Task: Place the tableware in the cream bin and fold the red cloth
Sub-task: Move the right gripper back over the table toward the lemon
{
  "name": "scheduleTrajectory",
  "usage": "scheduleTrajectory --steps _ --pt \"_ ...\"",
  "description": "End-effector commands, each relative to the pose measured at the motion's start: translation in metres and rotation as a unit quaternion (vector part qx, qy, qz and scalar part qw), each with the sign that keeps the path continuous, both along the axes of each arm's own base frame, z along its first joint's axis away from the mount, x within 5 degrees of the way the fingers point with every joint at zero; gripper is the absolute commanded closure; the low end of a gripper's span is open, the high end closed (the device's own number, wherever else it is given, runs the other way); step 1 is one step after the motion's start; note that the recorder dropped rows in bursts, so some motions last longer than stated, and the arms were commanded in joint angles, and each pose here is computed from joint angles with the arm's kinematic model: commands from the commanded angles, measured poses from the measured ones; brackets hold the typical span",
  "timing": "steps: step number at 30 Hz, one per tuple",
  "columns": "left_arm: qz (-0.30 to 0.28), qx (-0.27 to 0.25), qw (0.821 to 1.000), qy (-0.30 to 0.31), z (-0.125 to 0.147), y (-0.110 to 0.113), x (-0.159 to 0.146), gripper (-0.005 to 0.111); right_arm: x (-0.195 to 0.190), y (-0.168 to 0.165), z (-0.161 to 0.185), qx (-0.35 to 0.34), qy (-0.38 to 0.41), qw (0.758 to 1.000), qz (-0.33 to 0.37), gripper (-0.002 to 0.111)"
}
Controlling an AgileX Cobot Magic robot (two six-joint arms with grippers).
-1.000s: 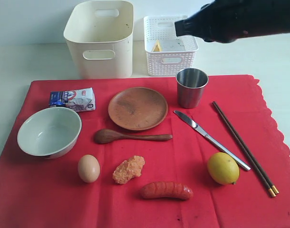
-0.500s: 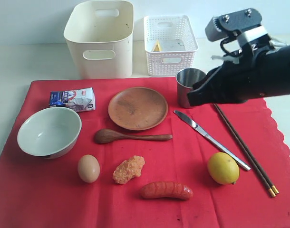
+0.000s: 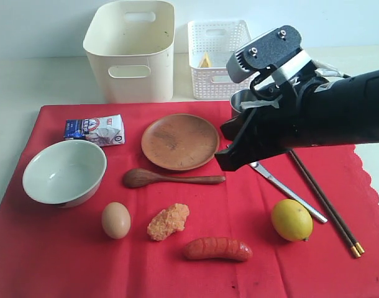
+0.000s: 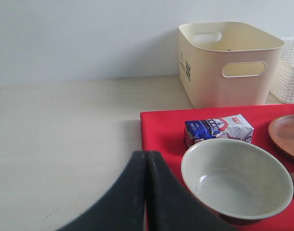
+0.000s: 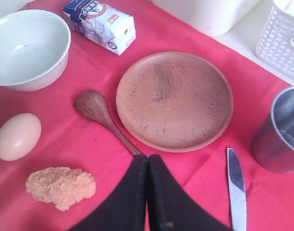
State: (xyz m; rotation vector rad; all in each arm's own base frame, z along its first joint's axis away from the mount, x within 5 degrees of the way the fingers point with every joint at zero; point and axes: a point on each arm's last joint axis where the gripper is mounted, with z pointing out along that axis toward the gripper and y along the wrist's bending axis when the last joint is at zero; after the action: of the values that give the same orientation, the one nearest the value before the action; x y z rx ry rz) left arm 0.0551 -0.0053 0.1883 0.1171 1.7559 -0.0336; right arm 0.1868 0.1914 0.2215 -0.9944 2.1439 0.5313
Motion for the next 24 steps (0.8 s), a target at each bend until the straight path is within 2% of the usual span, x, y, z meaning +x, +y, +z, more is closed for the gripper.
scheduleTrajectory --steps 1,5,12,16,19,22,24 --pt "0.0 -0.007 1.0 -0.004 0.001 0.0 0.0 0.106 0.001 0.0 -0.001 -0.002 -0.005 1.0 -0.003 0.108" --pt "0.0 -0.007 1.0 -0.004 0.001 0.0 0.0 0.106 0.001 0.0 -0.001 0.002 0.001 1.0 -0.01 0.104" --pt "0.0 -0.007 1.0 -0.004 0.001 0.0 0.0 0.106 -0.008 -0.003 0.01 0.016 0.006 1.0 0.009 0.075" --pt "0.0 -0.007 1.0 -0.004 0.001 0.0 0.0 0.106 -0.02 -0.007 0.022 0.018 0.003 0.999 0.045 0.058" --pt "0.0 -0.007 1.0 -0.004 0.001 0.0 0.0 0.106 -0.029 -0.011 0.027 0.011 0.011 0.997 0.07 0.052" --pt "0.0 -0.007 1.0 -0.004 0.001 0.0 0.0 0.106 -0.035 -0.015 0.029 0.023 0.074 0.997 0.031 0.051" --pt "0.0 -0.007 1.0 -0.004 0.001 0.0 0.0 0.106 -0.038 -0.018 0.026 0.004 0.096 0.995 0.024 0.051"
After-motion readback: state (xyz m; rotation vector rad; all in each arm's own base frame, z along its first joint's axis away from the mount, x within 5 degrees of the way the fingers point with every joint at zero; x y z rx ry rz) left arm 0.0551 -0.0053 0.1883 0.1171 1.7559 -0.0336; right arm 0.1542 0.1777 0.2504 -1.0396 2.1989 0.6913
